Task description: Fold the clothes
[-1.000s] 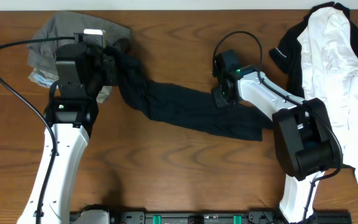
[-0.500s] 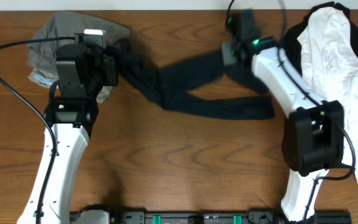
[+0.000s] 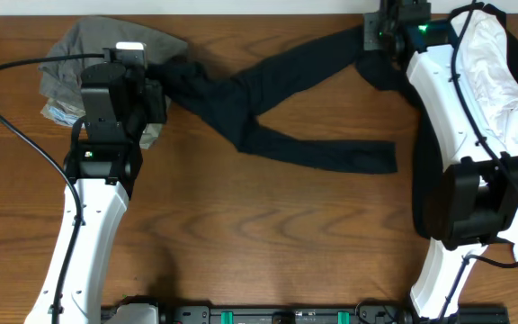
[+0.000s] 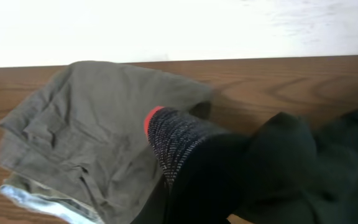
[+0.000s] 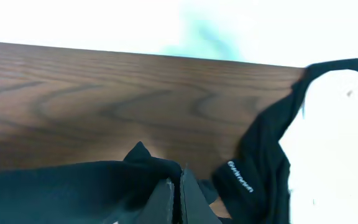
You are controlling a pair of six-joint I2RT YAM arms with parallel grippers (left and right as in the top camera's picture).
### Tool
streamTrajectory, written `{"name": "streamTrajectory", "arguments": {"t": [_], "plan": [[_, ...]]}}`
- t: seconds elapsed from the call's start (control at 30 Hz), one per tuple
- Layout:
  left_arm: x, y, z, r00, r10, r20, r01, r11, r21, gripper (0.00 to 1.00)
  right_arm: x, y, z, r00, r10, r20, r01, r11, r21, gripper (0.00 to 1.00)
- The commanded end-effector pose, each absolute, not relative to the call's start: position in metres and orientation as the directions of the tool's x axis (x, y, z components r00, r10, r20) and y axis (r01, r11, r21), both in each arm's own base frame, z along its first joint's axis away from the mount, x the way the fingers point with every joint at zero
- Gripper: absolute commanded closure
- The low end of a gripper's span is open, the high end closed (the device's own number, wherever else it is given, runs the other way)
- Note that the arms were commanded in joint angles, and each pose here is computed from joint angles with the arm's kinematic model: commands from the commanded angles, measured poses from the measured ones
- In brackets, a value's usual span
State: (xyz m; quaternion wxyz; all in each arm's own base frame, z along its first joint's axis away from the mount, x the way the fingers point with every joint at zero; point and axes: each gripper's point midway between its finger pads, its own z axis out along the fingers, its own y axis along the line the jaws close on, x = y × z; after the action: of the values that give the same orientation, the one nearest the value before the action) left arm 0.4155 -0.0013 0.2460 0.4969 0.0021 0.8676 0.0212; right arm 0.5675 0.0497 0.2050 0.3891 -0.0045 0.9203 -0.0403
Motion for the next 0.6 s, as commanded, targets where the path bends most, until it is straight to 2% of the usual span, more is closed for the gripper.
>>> {"name": "streamTrajectory", "arguments": {"t": [0.0, 0.37, 0.57], "plan": [[0.418, 0.012, 0.258, -0.483, 0.014, -0.875, -0.088, 0.994, 0.064, 0.94, 0.577, 0.029, 0.230, -0.643, -0.026, -0.766, 0.065, 0.994, -0.088, 0.99], [0.417, 0.014, 0.259, -0.481, 0.014, -0.877, -0.094, 0.993, 0.068, 0.95, 0.603, -0.003, 0.271, -0.477, 0.057, -0.877, 0.155, 0.988, -0.020, 0.99], [0.411, 0.014, 0.273, -0.449, 0.013, -0.894, -0.096, 0.993, 0.063, 0.94, 0.593, -0.003, 0.307, -0.420, 0.059, -0.905, 0.155, 0.988, -0.007, 0.99]]}}
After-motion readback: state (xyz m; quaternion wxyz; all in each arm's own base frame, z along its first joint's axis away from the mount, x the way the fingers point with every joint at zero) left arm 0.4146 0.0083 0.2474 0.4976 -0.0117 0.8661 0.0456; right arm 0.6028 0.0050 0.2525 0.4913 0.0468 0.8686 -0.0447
